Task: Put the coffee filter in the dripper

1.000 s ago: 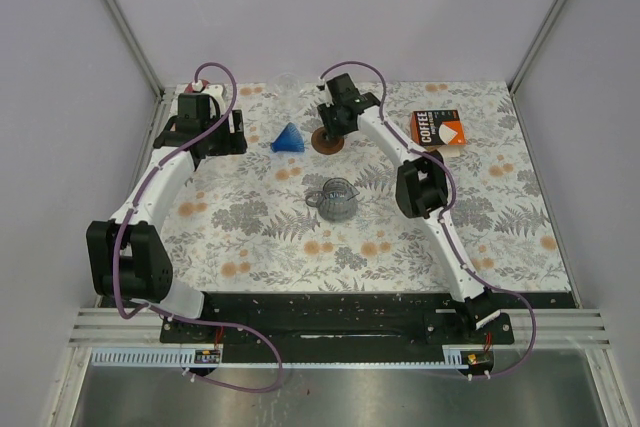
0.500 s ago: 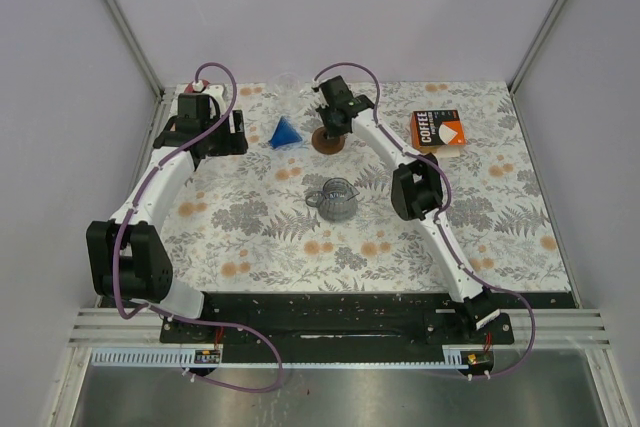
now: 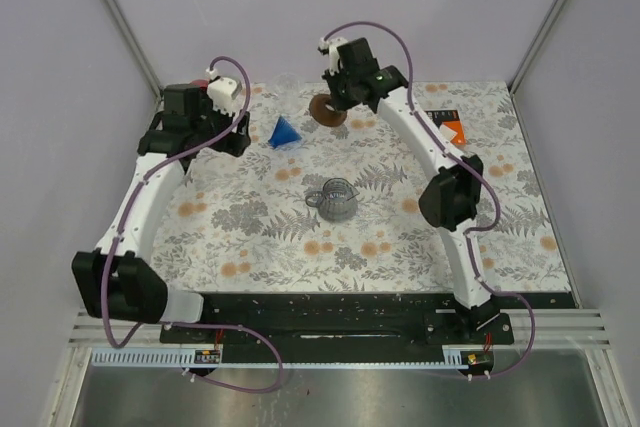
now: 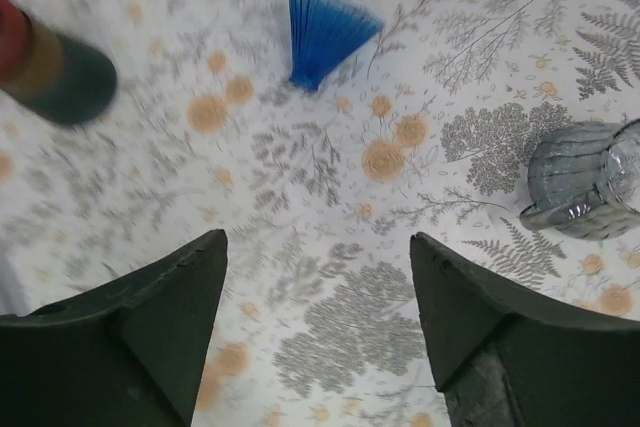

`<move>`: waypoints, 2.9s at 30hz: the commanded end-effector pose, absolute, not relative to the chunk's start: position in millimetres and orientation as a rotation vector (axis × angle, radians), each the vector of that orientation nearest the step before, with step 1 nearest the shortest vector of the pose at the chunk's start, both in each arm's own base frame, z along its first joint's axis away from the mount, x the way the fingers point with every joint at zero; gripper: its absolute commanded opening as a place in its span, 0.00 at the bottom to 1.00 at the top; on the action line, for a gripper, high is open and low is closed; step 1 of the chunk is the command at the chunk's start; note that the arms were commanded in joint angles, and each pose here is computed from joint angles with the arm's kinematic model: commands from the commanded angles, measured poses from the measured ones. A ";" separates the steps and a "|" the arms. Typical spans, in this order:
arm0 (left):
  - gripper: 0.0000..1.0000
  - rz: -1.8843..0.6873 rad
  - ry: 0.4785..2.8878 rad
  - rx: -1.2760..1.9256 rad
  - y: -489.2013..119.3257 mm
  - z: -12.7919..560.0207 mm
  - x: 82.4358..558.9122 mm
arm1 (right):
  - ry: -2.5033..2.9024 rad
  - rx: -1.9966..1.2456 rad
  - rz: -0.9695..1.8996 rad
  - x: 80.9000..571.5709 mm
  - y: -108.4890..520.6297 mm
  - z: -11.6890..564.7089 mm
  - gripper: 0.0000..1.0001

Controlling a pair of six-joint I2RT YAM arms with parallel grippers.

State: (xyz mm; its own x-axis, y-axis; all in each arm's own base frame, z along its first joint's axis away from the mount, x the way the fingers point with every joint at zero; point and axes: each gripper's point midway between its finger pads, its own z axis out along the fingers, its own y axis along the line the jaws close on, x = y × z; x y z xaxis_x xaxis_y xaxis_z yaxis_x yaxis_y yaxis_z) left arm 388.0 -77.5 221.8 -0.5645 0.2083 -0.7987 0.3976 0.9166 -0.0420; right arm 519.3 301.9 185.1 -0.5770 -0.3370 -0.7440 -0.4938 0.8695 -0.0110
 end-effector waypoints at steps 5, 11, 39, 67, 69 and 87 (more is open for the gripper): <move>0.94 -0.002 1.618 1.205 -105.3 348.9 342.2 | 2.048 -0.834 0.765 421.2 335.4 313.3 0.00; 0.92 0.233 1.484 1.538 -91.2 378.9 288.1 | 2.078 -0.793 0.890 385.5 341.1 334.8 0.00; 0.70 0.419 0.588 1.895 -128.5 382.7 187.5 | 1.782 -1.182 1.109 224.2 449.6 380.9 0.00; 0.00 -0.202 1.650 1.200 -124.9 384.3 219.8 | 1.758 -1.127 0.763 265.4 426.4 383.5 0.66; 0.00 -0.300 1.732 1.120 -131.6 377.6 218.0 | 1.801 -1.072 0.705 281.3 408.3 379.2 0.76; 0.00 -1.398 2.095 0.741 -207.9 344.3 261.9 | 1.787 -1.039 0.848 280.0 321.2 331.0 0.93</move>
